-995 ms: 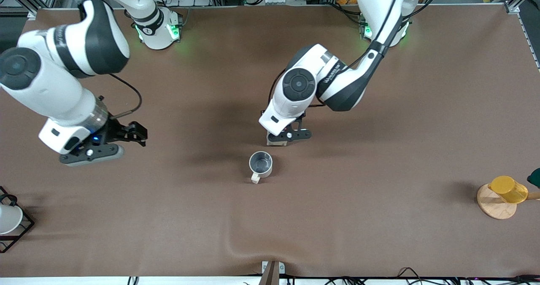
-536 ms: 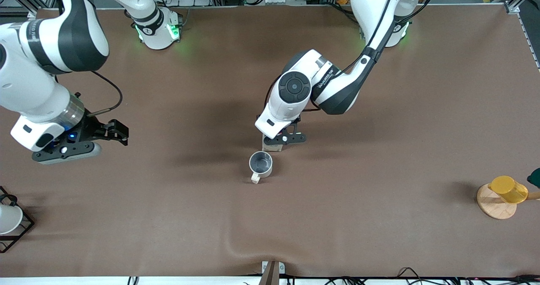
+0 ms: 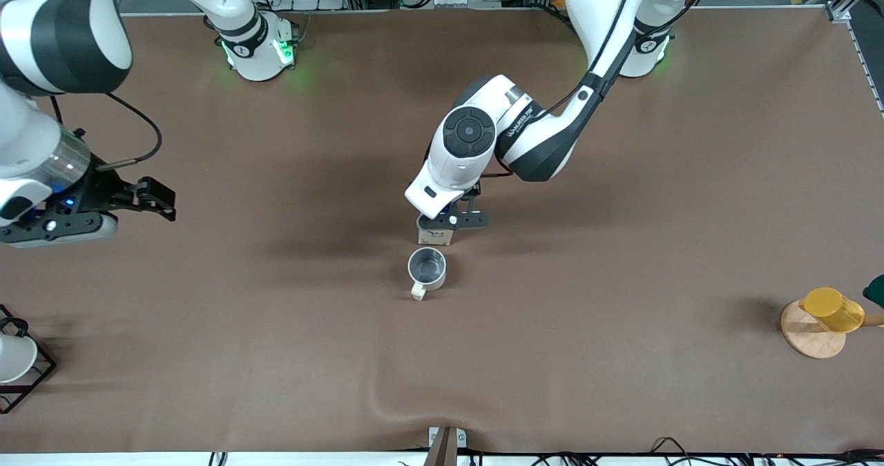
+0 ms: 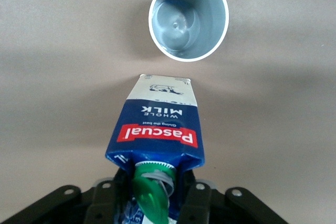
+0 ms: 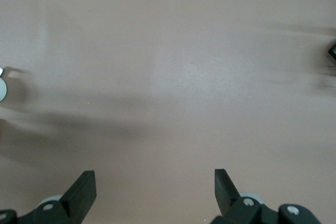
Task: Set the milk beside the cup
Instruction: 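Lower the milk carton beside the mug with the left gripper while the right gripper withdraws, then open the left gripper and draw it back from the milk carton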
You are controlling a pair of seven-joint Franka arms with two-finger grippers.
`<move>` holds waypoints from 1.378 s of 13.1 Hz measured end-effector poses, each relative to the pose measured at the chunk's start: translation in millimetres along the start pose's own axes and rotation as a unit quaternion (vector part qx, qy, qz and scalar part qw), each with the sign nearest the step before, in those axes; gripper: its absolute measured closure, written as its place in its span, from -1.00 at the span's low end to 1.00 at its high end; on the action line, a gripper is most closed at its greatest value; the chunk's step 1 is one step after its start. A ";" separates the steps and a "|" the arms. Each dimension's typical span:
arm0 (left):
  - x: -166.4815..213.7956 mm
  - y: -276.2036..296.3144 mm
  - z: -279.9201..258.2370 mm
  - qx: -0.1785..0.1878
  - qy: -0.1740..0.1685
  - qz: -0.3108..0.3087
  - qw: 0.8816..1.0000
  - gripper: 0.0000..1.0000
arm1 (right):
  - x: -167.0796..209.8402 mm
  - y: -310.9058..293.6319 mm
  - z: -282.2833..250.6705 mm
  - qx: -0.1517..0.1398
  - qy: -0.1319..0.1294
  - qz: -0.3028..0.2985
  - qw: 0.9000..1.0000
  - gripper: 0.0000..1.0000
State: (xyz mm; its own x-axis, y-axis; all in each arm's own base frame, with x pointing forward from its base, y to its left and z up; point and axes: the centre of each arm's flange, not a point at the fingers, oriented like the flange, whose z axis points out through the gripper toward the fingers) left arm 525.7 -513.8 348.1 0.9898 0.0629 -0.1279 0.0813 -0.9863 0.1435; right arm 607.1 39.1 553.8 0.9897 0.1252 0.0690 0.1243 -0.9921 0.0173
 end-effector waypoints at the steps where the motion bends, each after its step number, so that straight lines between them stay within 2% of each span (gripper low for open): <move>1: 0.5 -0.1 1.7 0.000 0.000 0.000 1.000 -0.11 | -3.1 3.3 -5.3 0.000 0.000 0.003 1.000 -1.00; 5: 3.0 0.2 6.9 -0.002 0.002 -0.001 1.000 -0.94 | -18.2 23.2 -30.2 -0.003 0.004 0.021 1.000 -1.00; 6: 3.8 1.6 2.7 -0.005 0.005 -0.001 1.000 -1.00 | -23.0 31.1 -36.6 -0.004 0.004 0.029 1.000 -1.00; 9: 6.5 3.0 -35.0 -0.022 0.022 -0.001 1.000 -1.00 | -34.0 45.6 -44.6 -0.005 -0.009 0.059 0.998 -1.00; 12: 20.4 -30.3 -105.4 -0.024 0.034 -0.025 0.999 -1.00 | -41.0 41.3 -50.5 -0.004 -0.031 0.107 0.994 -1.00; 16: 70.0 -152.6 -219.1 -0.024 0.060 -0.088 0.994 -1.00 | -47.9 53.0 -57.7 0.014 -0.045 0.137 0.989 -1.00; 18: 82.2 -221.9 -259.3 0.011 0.067 -0.078 0.995 -1.00 | -51.5 60.2 -65.9 0.017 -0.050 0.137 0.989 -1.00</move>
State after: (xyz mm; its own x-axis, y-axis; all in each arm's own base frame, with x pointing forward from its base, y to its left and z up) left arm 619.4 -250.3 560.2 0.9722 0.2335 -0.0143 0.2336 -0.9660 0.1110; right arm 559.0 -26.5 617.0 0.9884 -0.1480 -0.0334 -0.1488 -0.9886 -0.0219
